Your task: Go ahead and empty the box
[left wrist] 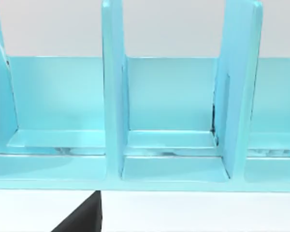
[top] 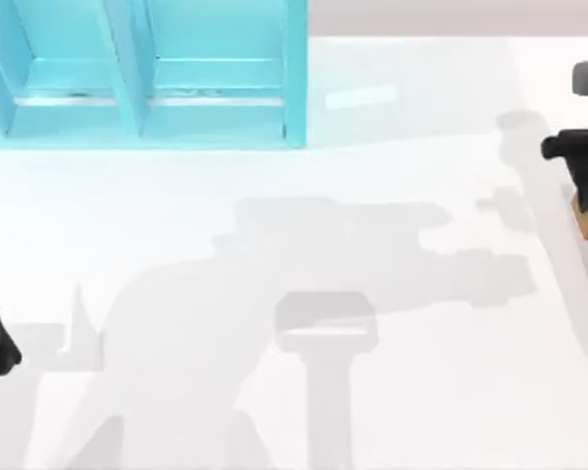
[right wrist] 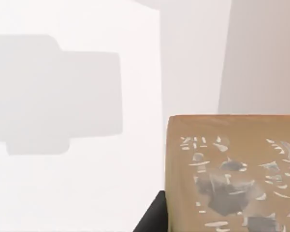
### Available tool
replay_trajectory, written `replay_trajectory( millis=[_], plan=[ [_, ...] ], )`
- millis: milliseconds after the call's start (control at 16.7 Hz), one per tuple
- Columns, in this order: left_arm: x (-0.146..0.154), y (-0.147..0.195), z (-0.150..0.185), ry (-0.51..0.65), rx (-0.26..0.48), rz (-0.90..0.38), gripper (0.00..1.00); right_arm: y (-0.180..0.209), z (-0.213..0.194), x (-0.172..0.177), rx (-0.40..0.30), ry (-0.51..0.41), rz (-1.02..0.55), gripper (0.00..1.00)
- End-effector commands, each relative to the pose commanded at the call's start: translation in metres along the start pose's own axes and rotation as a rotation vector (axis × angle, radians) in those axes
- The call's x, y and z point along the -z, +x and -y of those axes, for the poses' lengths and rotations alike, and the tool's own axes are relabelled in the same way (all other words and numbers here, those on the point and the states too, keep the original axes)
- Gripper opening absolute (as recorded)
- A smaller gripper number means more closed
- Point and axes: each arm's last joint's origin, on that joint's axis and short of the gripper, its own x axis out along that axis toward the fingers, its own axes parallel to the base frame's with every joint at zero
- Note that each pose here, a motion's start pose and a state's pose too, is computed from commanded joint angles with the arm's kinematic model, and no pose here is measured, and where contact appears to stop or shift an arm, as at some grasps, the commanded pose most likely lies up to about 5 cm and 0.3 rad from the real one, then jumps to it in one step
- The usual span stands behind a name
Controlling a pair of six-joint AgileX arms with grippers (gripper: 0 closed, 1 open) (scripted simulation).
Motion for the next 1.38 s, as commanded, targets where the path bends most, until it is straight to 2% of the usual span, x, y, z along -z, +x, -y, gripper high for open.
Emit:
replay_trajectory(
  millis=[300,720,1200,1380],
  plan=[
    [0.000,0.000,0.000,0.000,0.000,0.000,1.00,0.031,-0.039,-0.012,-0.010,0.054,-0.015,0.00],
    [0.000,0.000,0.000,0.000,0.000,0.000,1.00,0.036,-0.039,-0.013,-0.012,0.071,-0.021,0.00],
    [0.000,0.000,0.000,0.000,0.000,0.000,1.00,0.080,-0.042,-0.013,-0.012,0.066,-0.019,0.00],
    [0.000,0.000,0.000,0.000,0.000,0.000,1.00,0.081,-0.042,-0.013,-0.012,0.066,-0.019,0.00]
  ],
)
